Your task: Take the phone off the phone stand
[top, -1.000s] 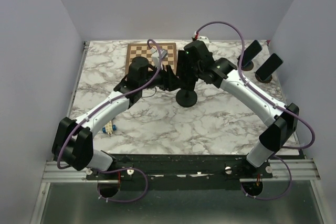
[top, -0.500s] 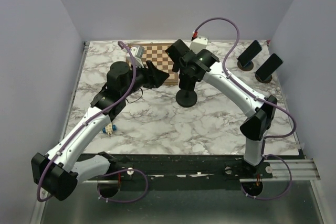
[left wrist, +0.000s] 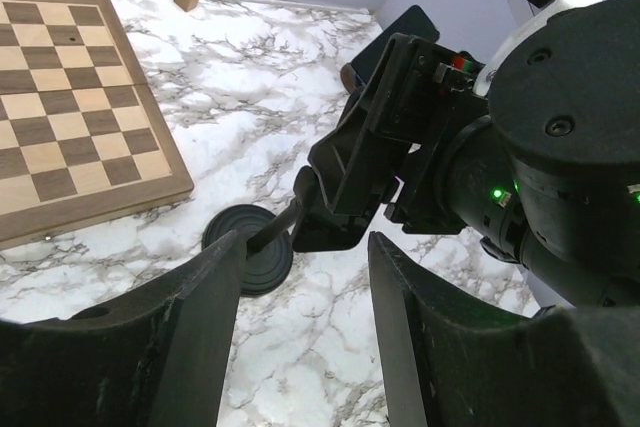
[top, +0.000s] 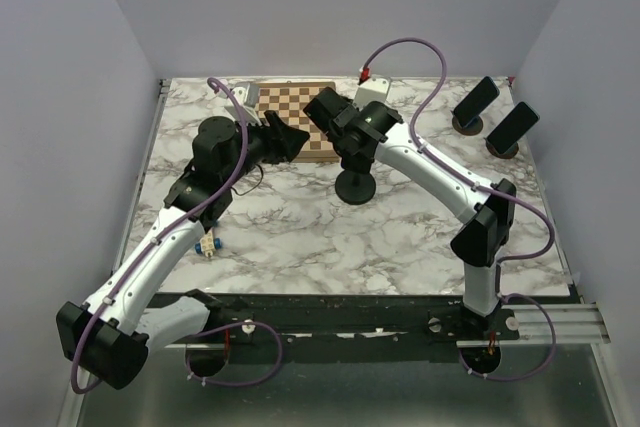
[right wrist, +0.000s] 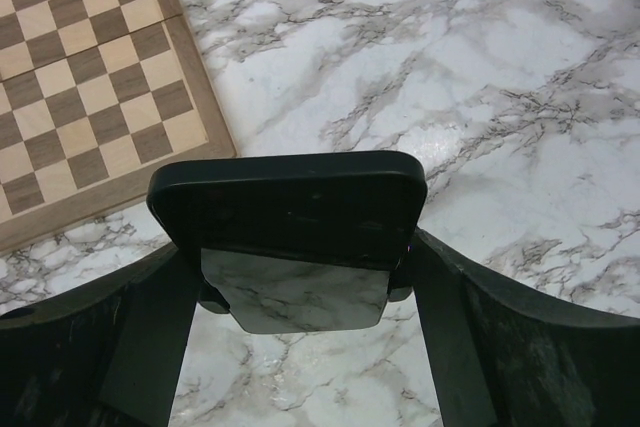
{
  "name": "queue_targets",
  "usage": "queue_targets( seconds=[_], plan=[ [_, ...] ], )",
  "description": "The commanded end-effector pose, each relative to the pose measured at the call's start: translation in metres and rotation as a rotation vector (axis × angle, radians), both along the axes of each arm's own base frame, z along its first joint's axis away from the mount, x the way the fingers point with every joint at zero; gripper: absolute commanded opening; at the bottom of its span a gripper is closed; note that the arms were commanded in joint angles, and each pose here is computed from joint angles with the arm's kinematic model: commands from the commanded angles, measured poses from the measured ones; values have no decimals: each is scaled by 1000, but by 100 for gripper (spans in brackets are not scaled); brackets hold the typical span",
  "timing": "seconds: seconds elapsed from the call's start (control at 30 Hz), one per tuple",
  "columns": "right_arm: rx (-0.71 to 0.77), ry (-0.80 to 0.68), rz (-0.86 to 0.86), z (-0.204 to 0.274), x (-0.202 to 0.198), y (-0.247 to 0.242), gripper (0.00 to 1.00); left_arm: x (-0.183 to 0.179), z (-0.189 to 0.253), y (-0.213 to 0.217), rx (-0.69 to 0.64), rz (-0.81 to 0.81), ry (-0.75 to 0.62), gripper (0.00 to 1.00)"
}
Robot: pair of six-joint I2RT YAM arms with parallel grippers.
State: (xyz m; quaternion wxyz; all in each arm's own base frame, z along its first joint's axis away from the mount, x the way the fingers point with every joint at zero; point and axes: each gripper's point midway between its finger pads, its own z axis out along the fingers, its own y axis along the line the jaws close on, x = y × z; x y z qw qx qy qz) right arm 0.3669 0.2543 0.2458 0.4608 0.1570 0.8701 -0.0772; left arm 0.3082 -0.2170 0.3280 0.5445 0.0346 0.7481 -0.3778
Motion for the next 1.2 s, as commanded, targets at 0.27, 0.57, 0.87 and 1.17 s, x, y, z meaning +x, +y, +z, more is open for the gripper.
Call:
queue_targets(
  seconds=[0.27, 0.57, 0.87, 1.17],
  plan=[
    [24, -110, 57, 28, 12, 2, 96, -4, 0, -8, -34, -56, 7, 61],
    [6, -89, 64, 18, 16, 2, 94, -1, -4, -9, -30, -60, 18, 61],
    [-27, -70, 56, 4, 13, -3, 84, 1, -7, -10, -36, -64, 31, 61],
    [-19, -106, 102, 12, 12, -3, 32, 3, -12, -13, -36, -74, 46, 61]
  ],
)
